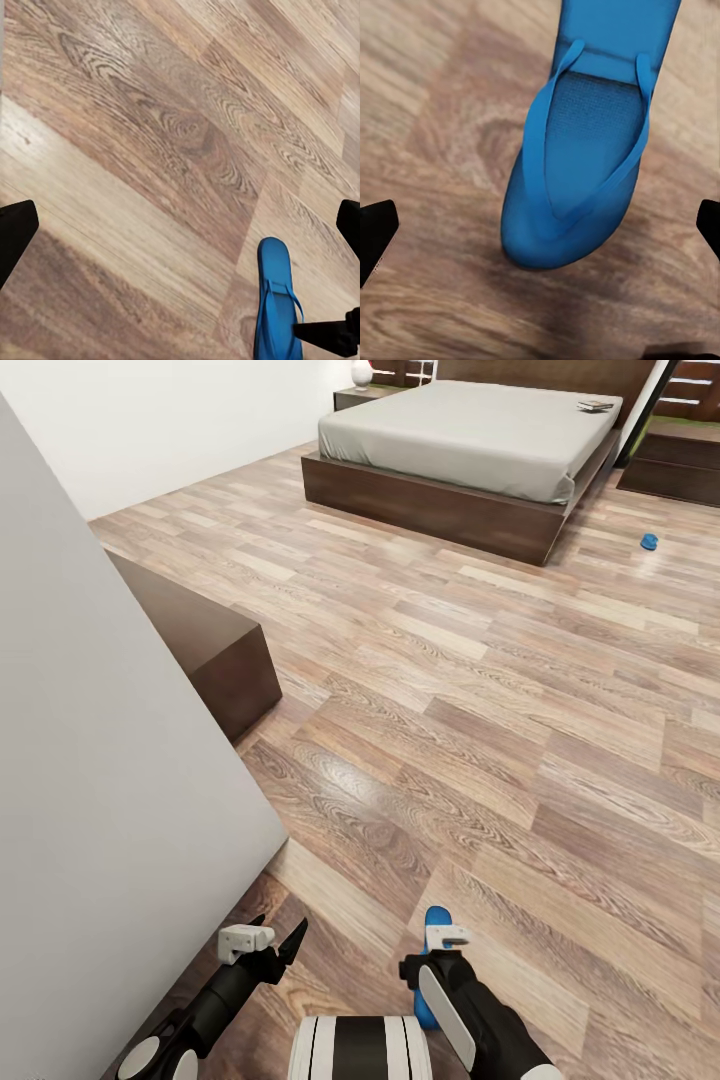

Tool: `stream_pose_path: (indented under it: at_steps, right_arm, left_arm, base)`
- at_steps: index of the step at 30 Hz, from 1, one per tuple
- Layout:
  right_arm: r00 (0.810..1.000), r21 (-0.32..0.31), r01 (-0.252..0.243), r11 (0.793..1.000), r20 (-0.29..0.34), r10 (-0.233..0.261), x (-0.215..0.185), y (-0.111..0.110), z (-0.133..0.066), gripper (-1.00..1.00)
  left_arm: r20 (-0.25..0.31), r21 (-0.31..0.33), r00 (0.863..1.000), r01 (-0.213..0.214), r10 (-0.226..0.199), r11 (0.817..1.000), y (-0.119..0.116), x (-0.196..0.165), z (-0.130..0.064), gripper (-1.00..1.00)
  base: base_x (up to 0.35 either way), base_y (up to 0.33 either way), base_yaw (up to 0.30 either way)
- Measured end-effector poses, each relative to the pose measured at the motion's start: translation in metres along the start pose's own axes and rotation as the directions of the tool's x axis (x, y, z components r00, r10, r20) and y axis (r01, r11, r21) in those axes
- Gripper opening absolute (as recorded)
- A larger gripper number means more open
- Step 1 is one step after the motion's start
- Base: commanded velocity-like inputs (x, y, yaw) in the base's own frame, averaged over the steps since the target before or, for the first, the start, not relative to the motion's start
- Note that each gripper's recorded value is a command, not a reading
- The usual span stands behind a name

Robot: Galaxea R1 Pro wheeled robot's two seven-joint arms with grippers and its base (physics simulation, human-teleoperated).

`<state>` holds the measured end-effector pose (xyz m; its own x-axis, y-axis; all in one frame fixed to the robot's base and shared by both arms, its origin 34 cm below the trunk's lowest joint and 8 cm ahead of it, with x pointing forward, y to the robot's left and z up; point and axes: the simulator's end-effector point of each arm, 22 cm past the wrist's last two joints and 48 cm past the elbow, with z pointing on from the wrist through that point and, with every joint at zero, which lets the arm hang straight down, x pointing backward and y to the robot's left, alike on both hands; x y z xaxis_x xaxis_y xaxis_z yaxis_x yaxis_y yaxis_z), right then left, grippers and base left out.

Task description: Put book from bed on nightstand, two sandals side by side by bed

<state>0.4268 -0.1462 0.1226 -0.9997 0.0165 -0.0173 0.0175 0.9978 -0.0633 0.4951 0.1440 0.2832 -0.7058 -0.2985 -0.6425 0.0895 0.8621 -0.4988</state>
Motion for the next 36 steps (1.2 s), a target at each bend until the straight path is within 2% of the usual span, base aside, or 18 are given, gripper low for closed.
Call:
stream_pose_path:
  at_steps: [4, 5, 7, 8, 10, 15, 27, 36]
  right_arm:
    - [1.000, -0.032, -0.001, 0.999, -0.001, 0.001, 0.000, 0.007, 0.000, 1.00]
    - [1.000, -0.078, -0.001, 0.997, -0.001, 0.001, 0.000, 0.017, -0.001, 1.00]
    - [1.000, -0.115, -0.001, 0.993, -0.002, 0.001, 0.000, 0.025, -0.001, 1.00]
    - [1.000, -0.153, -0.001, 0.988, -0.002, 0.000, 0.001, 0.033, -0.002, 1.00]
    - [1.000, -0.168, 0.000, 0.986, -0.003, 0.000, 0.001, 0.036, -0.003, 1.00]
    - [1.000, -0.191, 0.000, 0.982, -0.003, -0.001, 0.001, 0.041, -0.004, 1.00]
    - [1.000, -0.194, 0.001, 0.981, -0.003, -0.001, 0.001, 0.042, -0.004, 1.00]
    - [1.000, -0.194, 0.001, 0.981, -0.003, -0.001, 0.001, 0.042, -0.004, 1.00]
  left_arm:
    - [0.000, 0.000, 1.000, 0.000, 0.000, 1.000, 0.000, 0.000, 0.000, 1.00]
    - [0.000, 0.001, 1.000, 0.000, 0.000, 1.000, 0.000, 0.000, 0.000, 1.00]
    - [0.000, 0.001, 1.000, 0.000, 0.000, 1.000, 0.000, 0.000, 0.000, 1.00]
    - [-0.001, 0.001, 1.000, -0.001, 0.001, 1.000, 0.000, 0.000, 0.000, 1.00]
    - [-0.001, 0.001, 1.000, -0.001, 0.001, 1.000, 0.000, 0.000, 0.000, 1.00]
    - [-0.001, 0.001, 1.000, -0.001, 0.001, 1.000, 0.000, 0.000, 0.000, 1.00]
    - [0.000, 0.001, 1.000, 0.000, 0.000, 1.000, 0.000, 0.000, 0.000, 1.00]
    - [-0.002, -0.001, 1.000, 0.001, -0.001, 1.000, 0.000, 0.000, 0.000, 1.00]
  base:
    - [0.000, 0.000, 0.000]
    - [0.000, 0.000, 0.000]
    - [0.000, 0.000, 0.000]
    - [0.000, 0.000, 0.000]
    - [0.000, 0.000, 0.000]
    - [0.000, 0.000, 0.000]
    - [0.000, 0.005, 0.000]
    - [-0.023, 0.131, 0.000]
